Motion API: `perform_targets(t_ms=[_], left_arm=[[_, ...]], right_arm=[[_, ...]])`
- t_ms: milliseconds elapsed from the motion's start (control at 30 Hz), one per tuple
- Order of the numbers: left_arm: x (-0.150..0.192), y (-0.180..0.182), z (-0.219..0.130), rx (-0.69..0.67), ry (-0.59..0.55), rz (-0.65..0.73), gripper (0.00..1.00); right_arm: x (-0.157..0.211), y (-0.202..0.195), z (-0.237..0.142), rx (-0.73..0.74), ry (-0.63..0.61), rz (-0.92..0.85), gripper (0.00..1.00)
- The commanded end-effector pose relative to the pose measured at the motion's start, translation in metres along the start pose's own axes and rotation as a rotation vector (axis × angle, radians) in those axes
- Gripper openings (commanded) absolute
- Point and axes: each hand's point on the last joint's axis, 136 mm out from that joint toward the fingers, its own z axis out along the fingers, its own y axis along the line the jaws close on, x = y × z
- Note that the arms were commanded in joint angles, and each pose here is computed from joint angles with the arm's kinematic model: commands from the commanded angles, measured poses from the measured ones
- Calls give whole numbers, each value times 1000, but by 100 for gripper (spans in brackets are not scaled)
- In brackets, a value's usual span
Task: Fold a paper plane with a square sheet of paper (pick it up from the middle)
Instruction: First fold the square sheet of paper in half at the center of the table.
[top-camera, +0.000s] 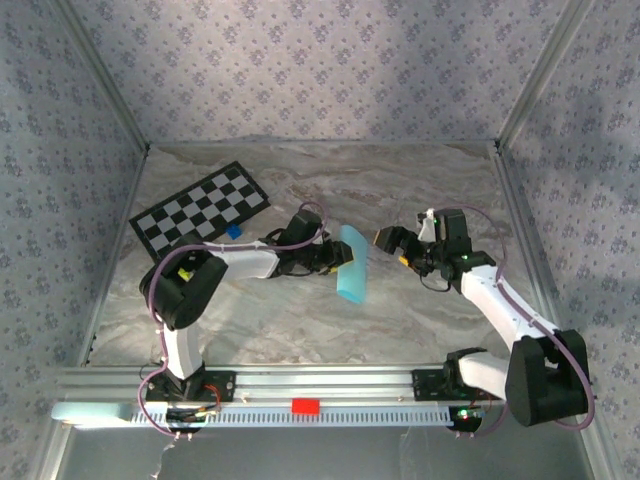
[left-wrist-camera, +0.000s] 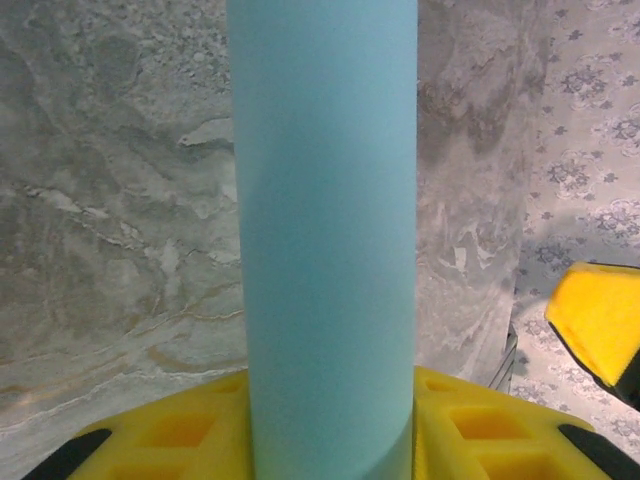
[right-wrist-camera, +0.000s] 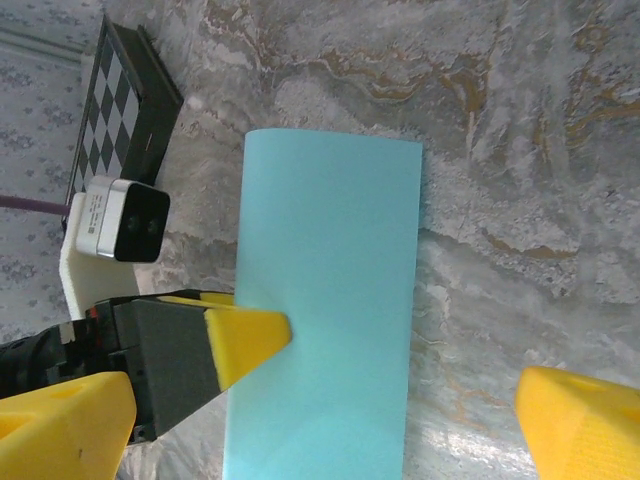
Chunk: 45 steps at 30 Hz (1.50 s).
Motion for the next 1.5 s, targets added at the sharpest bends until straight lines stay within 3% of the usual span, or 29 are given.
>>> perform_targets(t_ms=[0,567,1033,1467], left_arm=[[-1,1,4,3,-23,8,38],[12,40,10,-199,-35,42,39],[7,47,-6,-340,-94,110,58],[3,47,-16,-381,-111,154,56]], right_arm=[[5,3,4,-26,28,-17,99],[14,-6,16,6,74,0,99],[17,-9,18,27,81,0,99],[23,-14,22,40,102,4,99]])
